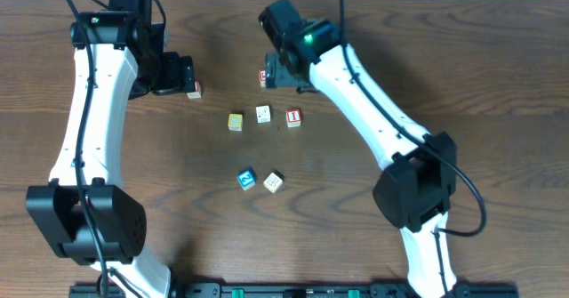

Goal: Spell out Ai2

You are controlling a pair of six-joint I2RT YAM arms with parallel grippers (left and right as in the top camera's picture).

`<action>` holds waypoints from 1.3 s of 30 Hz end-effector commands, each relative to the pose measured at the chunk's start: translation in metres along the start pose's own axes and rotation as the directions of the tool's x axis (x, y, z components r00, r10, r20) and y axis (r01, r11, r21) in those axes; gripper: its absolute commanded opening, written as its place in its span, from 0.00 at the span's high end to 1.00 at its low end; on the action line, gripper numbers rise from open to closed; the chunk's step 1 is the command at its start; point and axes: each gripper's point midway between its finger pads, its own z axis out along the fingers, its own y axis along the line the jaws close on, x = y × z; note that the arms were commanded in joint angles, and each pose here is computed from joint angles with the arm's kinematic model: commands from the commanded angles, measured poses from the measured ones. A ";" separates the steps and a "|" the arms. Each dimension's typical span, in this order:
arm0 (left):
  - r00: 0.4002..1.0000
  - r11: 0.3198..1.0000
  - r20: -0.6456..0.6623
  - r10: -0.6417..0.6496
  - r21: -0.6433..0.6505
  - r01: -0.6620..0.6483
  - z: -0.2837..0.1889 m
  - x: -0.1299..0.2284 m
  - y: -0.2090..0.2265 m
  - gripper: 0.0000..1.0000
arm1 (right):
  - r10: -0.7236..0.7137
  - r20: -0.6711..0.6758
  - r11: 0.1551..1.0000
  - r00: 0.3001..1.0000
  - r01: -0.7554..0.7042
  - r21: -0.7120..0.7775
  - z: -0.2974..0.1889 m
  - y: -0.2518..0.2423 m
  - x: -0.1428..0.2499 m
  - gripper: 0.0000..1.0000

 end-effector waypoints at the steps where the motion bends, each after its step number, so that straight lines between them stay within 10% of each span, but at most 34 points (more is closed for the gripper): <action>1: 0.999 1.000 0.039 -0.009 -0.016 0.009 -0.007 -0.008 0.005 0.05 | -0.010 0.126 0.991 0.992 -0.007 0.134 -0.033 -0.032 -0.033 0.01; 19: 1.000 1.000 0.022 -0.017 -0.014 0.017 -0.028 0.013 -0.008 0.05 | 0.194 0.205 0.968 0.959 -0.221 0.117 -0.179 -0.152 -0.037 0.01; 30: 0.954 0.995 0.287 0.089 0.012 -0.096 -0.106 0.010 -0.022 0.05 | 0.149 0.247 0.985 0.957 -0.166 0.048 -0.216 -0.155 -0.030 0.01; 39: 0.923 0.995 0.373 0.094 -0.013 -0.096 -0.061 -0.021 -0.021 0.05 | 0.116 0.245 0.989 0.962 -0.134 0.056 -0.216 -0.156 -0.030 0.01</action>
